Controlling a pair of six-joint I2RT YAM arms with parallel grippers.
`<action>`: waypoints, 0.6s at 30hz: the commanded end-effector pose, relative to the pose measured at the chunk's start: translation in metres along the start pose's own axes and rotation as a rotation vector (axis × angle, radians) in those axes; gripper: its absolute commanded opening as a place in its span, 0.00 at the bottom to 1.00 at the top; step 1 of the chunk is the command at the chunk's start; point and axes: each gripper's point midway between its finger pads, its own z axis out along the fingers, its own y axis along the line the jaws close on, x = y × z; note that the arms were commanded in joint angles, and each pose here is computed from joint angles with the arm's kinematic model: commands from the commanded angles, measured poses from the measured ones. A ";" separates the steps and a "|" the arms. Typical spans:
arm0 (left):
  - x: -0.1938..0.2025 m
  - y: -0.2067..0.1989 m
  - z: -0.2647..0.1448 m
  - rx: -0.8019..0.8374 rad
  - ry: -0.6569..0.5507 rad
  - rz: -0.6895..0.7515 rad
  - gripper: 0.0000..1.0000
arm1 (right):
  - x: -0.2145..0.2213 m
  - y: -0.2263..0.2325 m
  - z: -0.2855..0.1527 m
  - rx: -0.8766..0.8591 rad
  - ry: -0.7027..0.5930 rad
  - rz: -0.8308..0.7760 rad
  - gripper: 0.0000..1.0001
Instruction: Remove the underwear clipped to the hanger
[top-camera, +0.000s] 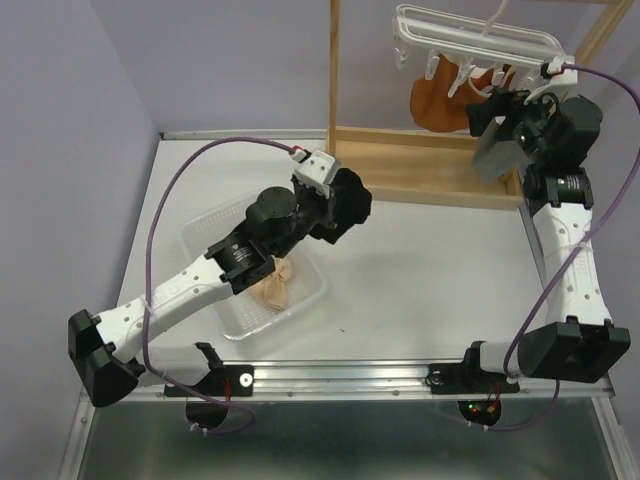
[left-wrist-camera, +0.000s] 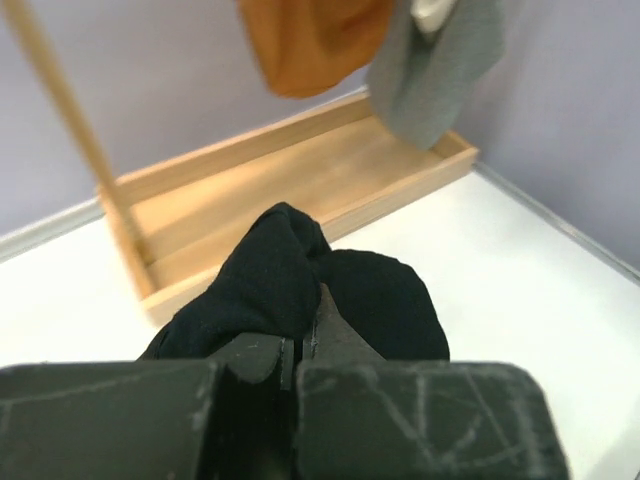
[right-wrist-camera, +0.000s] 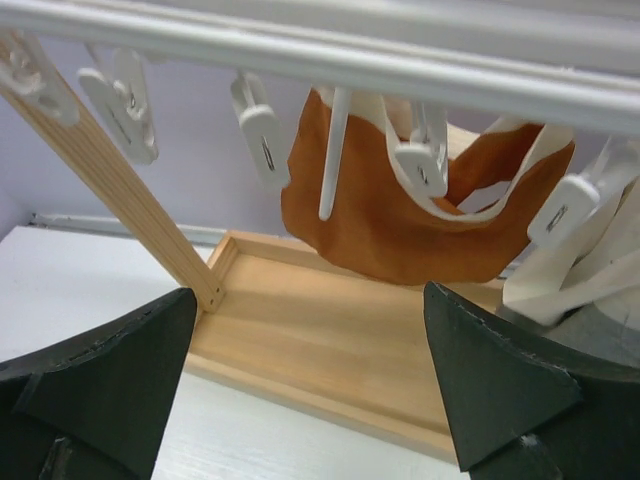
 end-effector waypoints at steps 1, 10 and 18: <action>0.017 0.074 -0.038 -0.291 0.077 -0.043 0.00 | 0.004 0.001 -0.020 -0.008 -0.018 -0.086 1.00; 0.063 0.157 -0.091 -0.564 0.126 -0.269 0.00 | 0.047 -0.007 -0.058 0.062 0.033 -0.104 1.00; 0.125 0.165 -0.097 -0.605 0.224 -0.436 0.00 | 0.071 -0.025 -0.073 0.160 0.072 -0.050 1.00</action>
